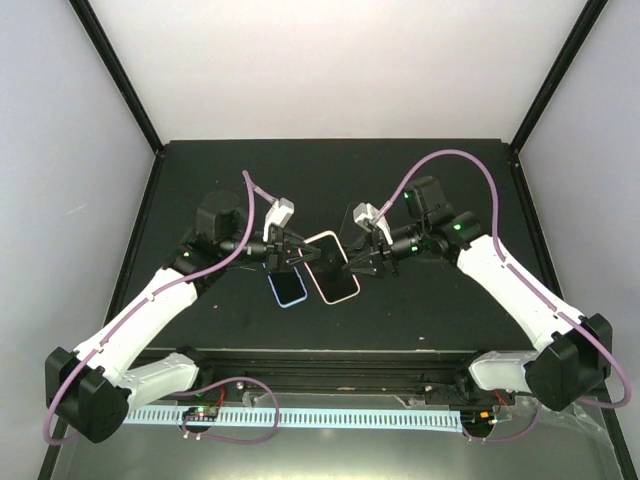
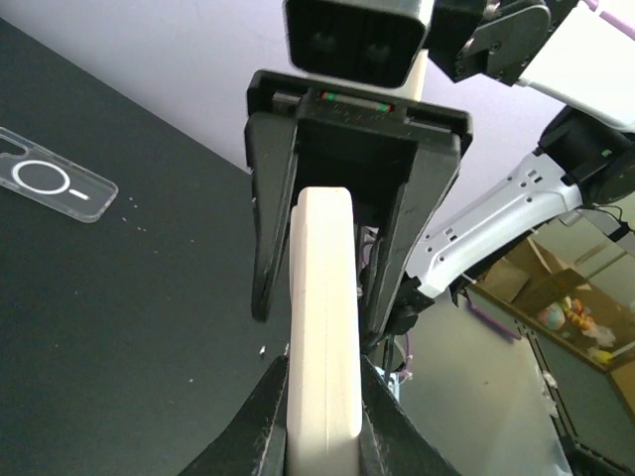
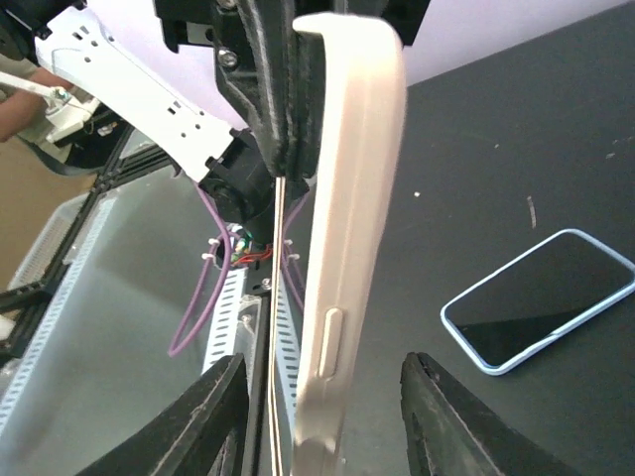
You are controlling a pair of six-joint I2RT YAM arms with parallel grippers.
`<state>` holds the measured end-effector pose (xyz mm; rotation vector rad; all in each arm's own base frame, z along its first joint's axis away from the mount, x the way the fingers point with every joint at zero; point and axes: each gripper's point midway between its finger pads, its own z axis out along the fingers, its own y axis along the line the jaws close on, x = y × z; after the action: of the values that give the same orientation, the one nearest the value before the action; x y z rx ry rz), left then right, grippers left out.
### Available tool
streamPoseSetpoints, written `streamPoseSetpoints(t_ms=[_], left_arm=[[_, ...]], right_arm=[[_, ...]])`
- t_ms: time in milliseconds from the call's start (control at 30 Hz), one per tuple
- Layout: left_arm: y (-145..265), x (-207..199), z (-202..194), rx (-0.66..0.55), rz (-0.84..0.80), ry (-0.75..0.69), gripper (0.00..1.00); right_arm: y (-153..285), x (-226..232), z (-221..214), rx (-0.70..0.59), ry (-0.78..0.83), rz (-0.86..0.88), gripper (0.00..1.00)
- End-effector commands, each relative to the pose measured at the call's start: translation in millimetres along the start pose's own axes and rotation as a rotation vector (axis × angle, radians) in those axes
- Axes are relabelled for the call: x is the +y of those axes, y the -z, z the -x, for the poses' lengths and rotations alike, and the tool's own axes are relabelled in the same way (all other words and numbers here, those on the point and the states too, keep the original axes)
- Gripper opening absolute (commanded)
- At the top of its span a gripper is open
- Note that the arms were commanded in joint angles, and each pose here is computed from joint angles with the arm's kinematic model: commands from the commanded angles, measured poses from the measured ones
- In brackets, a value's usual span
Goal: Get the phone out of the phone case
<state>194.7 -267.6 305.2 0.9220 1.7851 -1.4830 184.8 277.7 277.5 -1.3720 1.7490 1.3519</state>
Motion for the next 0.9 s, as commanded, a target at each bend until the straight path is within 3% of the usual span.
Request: streamPoseSetpoints(t_ms=[0,67,200,267,333,433,500,767,867], left_arm=[[5,-30,21,-0.027,-0.082,-0.109,0.02],[4,-30,21,-0.027,-0.084,-0.112,0.02],[4,-29,22,-0.03,-0.081,-0.113,0.02],[4,-28,22,-0.033,-0.071,-0.111,0.02],[4,-26,24,-0.04,-0.058,-0.113,0.05],[6,-24,27,-0.066,-0.025,-0.126,0.32],[7,-24,27,-0.093,-0.018,-0.134,0.41],[4,-14,23,-0.141,-0.026,-0.095,0.38],[2,-12,23,-0.152,-0.033,-0.083,0.29]], right_arm=[[-12,-2,-2,0.004,-0.019,0.004,0.41],[-15,-1,-2,0.006,-0.025,0.014,0.35],[-16,3,2,-0.002,-0.039,0.04,0.07],[-15,6,5,-0.009,-0.046,0.061,0.01],[-15,9,9,-0.018,-0.06,0.08,0.01],[-9,9,18,-0.049,-0.085,0.096,0.01],[-4,8,25,-0.077,-0.105,0.106,0.01],[0,7,36,-0.109,-0.132,0.118,0.01],[0,7,35,-0.111,-0.136,0.117,0.01]])
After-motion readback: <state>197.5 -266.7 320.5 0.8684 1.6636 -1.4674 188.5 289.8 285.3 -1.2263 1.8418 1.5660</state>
